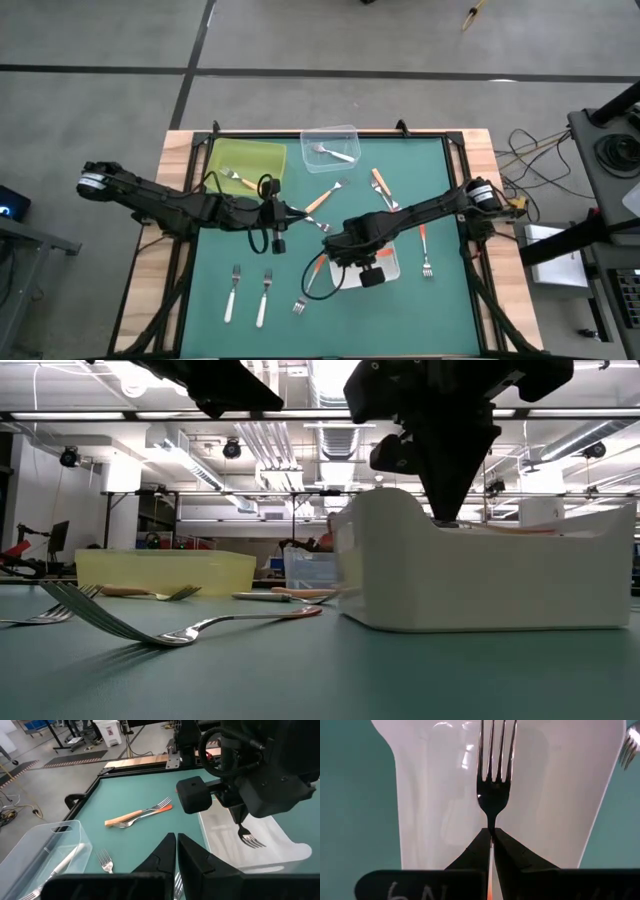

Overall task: Sort silverware by color (type)
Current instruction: Put the orange fork into the white bin

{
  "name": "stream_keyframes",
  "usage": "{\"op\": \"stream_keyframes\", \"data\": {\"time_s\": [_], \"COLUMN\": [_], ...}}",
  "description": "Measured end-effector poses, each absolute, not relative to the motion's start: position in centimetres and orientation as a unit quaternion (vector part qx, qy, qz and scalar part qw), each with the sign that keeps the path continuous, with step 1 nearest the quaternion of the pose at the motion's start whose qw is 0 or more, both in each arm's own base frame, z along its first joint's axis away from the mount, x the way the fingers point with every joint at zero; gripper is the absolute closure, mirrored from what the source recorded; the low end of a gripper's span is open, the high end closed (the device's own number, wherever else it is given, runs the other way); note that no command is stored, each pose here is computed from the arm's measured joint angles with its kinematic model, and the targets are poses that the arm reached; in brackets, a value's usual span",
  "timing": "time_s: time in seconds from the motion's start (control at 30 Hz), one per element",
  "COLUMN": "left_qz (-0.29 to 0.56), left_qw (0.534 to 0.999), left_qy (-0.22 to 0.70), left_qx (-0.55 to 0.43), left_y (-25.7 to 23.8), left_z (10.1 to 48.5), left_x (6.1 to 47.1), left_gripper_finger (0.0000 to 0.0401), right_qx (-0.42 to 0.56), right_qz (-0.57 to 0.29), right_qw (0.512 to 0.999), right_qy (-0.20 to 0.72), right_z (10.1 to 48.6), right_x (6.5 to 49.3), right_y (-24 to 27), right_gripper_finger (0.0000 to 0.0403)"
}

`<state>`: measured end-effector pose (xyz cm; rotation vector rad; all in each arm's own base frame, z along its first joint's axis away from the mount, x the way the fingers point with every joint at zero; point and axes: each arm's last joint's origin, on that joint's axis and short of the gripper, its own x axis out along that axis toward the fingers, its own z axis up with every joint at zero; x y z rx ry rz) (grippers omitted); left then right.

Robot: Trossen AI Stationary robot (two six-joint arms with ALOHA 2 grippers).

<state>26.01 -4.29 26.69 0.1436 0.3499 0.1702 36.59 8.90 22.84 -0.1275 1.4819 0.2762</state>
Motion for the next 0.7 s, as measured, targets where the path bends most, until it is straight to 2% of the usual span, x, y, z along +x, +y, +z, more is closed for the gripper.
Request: {"op": "stream_keyframes", "data": {"time_s": [0.7], "left_qz": [0.087], "left_qw": [0.98], "left_qy": [0.172], "left_qx": [0.058], "left_y": [-4.29], "left_z": [26.71], "left_x": [26.02], "left_gripper_finger": [0.0401], "right_qx": [-0.044], "right_qz": [0.112], "right_qw": [0.729], "right_qy": [0.673], "right_z": [22.91], "right_x": [36.53], "right_y": [8.82], "right_gripper_finger": [0.0394]}}
